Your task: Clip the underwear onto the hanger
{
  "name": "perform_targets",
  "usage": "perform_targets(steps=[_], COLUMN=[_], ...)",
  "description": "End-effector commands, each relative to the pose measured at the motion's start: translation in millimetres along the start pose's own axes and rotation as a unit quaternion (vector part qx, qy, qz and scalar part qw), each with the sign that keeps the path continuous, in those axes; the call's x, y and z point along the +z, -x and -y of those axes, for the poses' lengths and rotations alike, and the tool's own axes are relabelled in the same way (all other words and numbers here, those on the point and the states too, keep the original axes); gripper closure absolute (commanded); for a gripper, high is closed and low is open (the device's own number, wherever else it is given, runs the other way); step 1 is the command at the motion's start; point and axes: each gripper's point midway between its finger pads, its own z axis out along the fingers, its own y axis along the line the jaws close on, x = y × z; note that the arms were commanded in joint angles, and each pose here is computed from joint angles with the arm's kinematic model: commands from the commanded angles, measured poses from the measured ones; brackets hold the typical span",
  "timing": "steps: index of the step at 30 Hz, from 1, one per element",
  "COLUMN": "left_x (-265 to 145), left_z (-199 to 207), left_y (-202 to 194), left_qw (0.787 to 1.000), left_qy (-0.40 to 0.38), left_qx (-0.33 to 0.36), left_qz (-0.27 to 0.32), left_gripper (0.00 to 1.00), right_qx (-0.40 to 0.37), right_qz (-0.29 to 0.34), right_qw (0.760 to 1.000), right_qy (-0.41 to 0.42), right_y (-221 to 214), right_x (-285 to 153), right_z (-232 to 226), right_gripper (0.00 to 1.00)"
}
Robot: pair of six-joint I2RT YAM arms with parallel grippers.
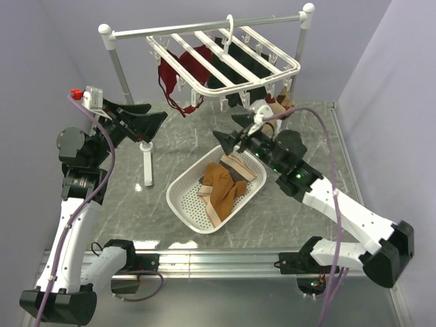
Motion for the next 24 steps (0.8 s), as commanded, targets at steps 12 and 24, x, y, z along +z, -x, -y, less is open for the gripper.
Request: perform_targets(steps=[12, 24], left_x=[20, 18], left_z=[11, 29], left_y=[6, 7], left_qw=[0.998, 0.995], left_qy=[-0.057, -0.086], left_qx=[0.034, 0.045], left_qz=[-0.001, -0.006], left_gripper=[0.09, 0.08], right_qx=[-0.001, -0.052], right_qz=[-0.005, 0.053], right_qw=[0.997, 0.996], right_qy=[-0.077, -0.045], right_y=[7, 47], right_x=[-34, -8], right_z=[93, 104], right_gripper=[0.2, 0.17])
